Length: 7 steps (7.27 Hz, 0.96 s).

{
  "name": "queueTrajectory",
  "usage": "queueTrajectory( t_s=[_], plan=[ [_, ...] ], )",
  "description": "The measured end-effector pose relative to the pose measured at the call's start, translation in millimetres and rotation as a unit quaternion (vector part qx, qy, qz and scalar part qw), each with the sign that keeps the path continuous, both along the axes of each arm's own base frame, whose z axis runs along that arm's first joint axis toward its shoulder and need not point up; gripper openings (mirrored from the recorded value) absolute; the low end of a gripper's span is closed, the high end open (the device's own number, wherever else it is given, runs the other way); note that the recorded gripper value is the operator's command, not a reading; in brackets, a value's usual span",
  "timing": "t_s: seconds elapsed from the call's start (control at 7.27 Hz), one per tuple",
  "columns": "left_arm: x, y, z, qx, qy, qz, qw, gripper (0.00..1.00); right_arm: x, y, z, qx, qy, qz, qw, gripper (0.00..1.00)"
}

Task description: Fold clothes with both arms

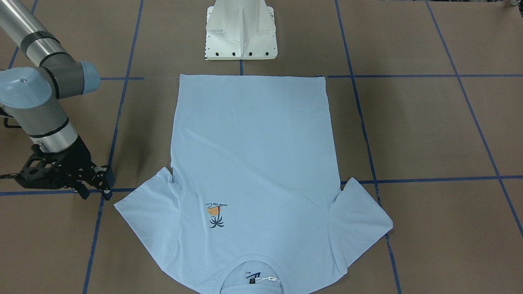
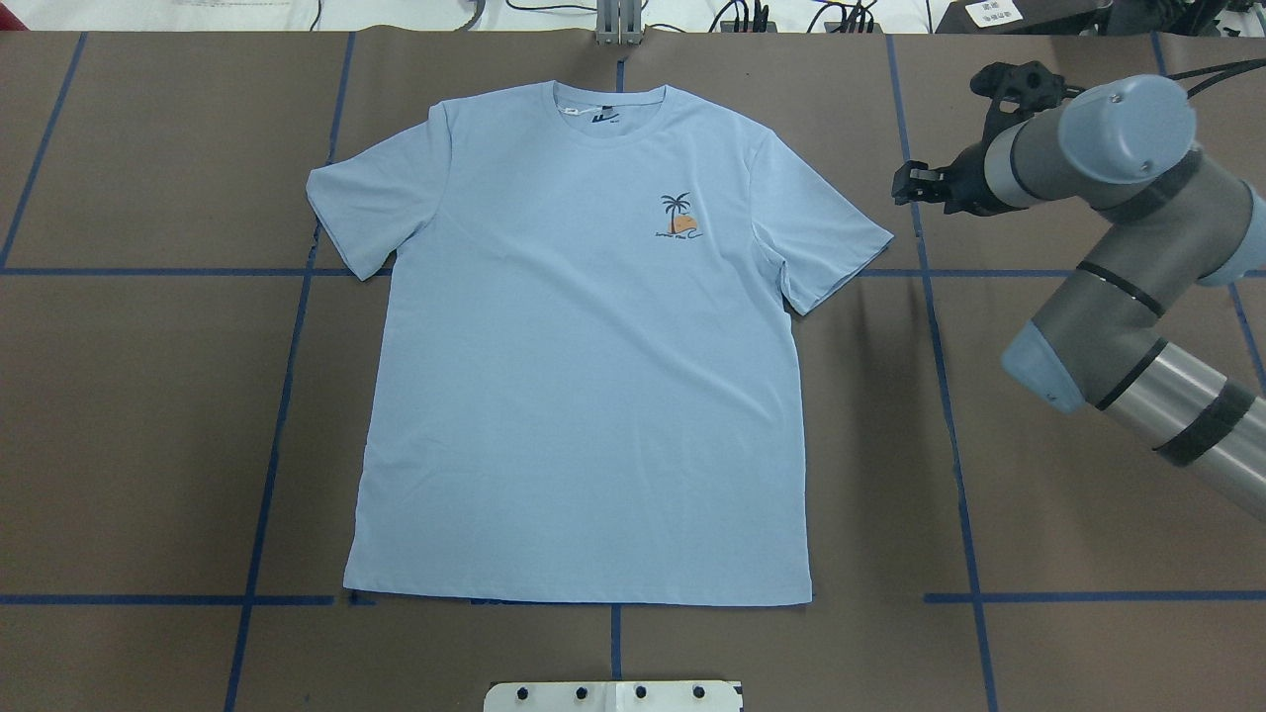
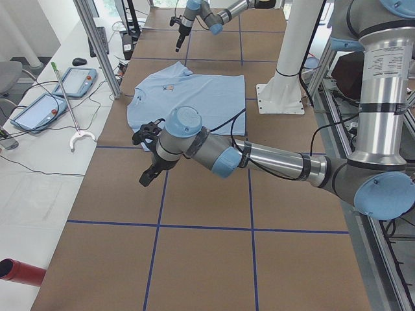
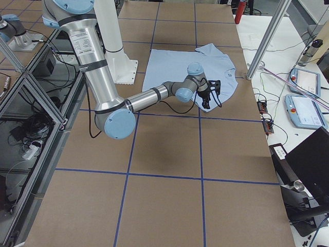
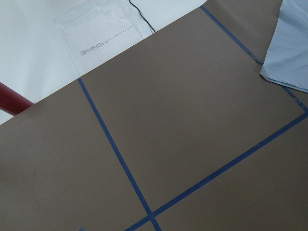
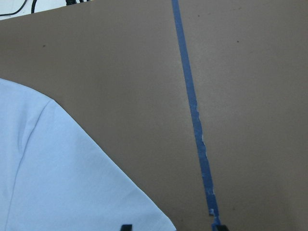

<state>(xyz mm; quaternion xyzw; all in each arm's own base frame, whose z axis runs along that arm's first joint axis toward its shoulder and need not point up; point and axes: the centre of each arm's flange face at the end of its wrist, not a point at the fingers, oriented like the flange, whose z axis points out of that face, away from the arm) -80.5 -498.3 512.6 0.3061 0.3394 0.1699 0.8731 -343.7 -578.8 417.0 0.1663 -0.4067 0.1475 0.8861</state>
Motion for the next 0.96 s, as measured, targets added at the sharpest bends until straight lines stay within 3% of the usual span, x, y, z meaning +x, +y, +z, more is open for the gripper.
queueTrajectory(
  t_s=[0.96],
  plan=[
    [0, 2, -2, 0.003, 0.000, 0.001, 1.0000, 1.00, -57, -14, 39, 0.009, 0.033, 0.009, 0.9994, 0.51]
  ],
)
